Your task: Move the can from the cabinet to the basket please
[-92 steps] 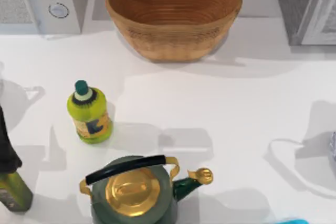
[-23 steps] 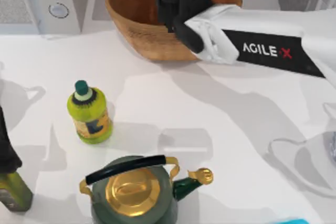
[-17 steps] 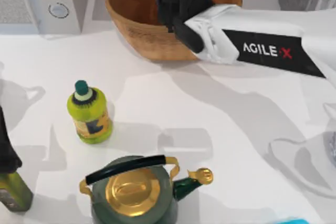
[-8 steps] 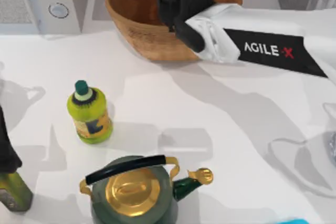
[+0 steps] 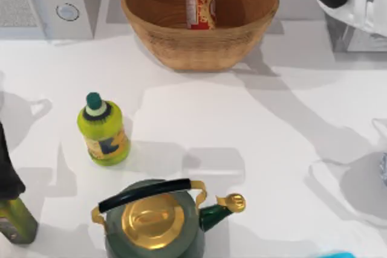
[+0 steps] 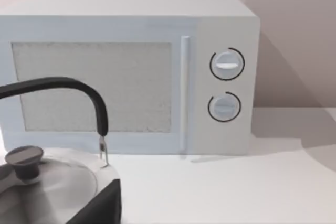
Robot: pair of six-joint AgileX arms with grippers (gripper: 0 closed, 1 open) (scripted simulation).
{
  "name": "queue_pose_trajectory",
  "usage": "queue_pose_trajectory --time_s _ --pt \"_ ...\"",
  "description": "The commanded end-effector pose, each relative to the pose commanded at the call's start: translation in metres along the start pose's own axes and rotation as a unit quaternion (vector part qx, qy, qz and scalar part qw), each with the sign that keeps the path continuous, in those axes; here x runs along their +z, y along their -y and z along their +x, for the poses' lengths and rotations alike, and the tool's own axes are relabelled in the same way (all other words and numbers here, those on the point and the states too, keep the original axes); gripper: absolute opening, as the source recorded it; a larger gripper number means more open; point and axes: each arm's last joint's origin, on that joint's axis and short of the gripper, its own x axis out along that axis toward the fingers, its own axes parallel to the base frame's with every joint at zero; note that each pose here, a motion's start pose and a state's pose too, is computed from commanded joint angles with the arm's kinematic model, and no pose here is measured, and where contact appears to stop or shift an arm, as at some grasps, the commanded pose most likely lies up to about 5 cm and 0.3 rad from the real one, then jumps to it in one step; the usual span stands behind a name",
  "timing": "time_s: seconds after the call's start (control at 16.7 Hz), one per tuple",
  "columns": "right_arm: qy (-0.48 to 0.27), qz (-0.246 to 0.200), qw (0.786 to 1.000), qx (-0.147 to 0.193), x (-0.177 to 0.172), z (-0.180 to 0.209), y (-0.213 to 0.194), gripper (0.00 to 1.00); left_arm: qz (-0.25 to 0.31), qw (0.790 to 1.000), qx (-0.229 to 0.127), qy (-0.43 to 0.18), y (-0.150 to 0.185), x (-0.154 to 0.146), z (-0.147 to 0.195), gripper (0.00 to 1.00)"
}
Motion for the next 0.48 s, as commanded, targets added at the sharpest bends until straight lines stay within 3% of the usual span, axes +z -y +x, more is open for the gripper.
queue_pose_trajectory --time_s 0.24,0.36,0.48 --pt "0.037 0.019 0.999 -0.001 0.074 -0.083 0.09 1.0 0.0 1.0 0.0 0.0 0.0 0.0 0.0 1.0" --pt "0.052 0.023 0.998 -0.003 0.084 -0.135 0.133 1.0 0.0 1.0 0.0 0.0 0.0 0.0 0.0 1.0" --pt "0.055 0.019 0.998 -0.004 0.069 -0.184 0.166 1.0 0.0 1.0 0.0 0.0 0.0 0.0 0.0 1.0"
